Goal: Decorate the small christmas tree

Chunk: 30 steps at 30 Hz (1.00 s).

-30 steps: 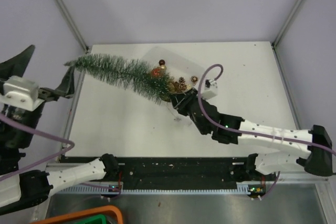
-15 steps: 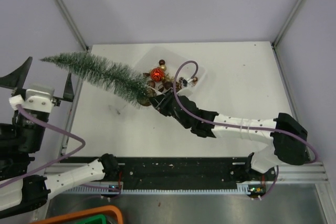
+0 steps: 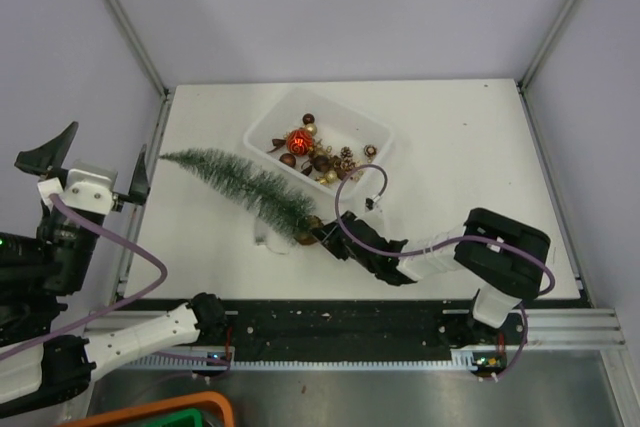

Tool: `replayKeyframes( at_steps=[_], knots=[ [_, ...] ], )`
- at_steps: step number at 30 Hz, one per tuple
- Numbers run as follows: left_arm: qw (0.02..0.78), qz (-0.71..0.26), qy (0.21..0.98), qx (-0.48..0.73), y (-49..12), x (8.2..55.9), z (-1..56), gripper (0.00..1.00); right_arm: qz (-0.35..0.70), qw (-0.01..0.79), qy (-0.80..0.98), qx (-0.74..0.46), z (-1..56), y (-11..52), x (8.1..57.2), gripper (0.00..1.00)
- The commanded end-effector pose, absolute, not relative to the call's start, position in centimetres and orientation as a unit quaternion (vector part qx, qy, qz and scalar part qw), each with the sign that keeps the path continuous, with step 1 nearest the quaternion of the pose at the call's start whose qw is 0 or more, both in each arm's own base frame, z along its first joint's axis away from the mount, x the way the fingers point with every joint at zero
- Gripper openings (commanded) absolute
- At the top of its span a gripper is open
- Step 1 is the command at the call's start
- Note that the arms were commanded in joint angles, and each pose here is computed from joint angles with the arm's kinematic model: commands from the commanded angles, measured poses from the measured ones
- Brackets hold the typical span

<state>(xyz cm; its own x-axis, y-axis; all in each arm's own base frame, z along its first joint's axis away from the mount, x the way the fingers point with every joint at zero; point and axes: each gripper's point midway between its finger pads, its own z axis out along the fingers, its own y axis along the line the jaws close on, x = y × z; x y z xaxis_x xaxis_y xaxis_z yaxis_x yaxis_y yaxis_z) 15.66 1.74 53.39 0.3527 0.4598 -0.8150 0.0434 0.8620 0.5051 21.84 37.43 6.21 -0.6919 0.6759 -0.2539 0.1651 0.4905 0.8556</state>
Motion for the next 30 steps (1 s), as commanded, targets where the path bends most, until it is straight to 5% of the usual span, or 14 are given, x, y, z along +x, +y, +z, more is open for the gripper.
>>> replayKeyframes(
  at_steps=[1,10,20,23,30],
  knots=[
    [0.796,0.117,0.553,0.215,2.1,15.3,53.9,0.94,0.489,0.283,0.775,0.283,8.3,38.4,22.2,0.0],
    [0.76,0.09,0.57,0.299,-0.5,15.3,51.0,0.87,0.447,0.259,0.8,0.304,3.7,35.0,20.3,0.0],
    [0.64,-0.024,0.68,0.358,-8.3,16.3,42.6,0.83,0.454,0.239,0.785,0.347,0.8,32.6,18.3,0.0],
    [0.655,-0.046,0.701,0.277,-9.4,17.8,42.8,0.93,0.475,0.236,0.771,0.352,1.0,32.7,18.2,0.0],
    [0.641,-0.073,0.732,0.221,-12.3,19.9,40.8,0.98,0.489,0.227,0.758,0.367,-0.2,31.5,17.7,0.0]
  ],
)
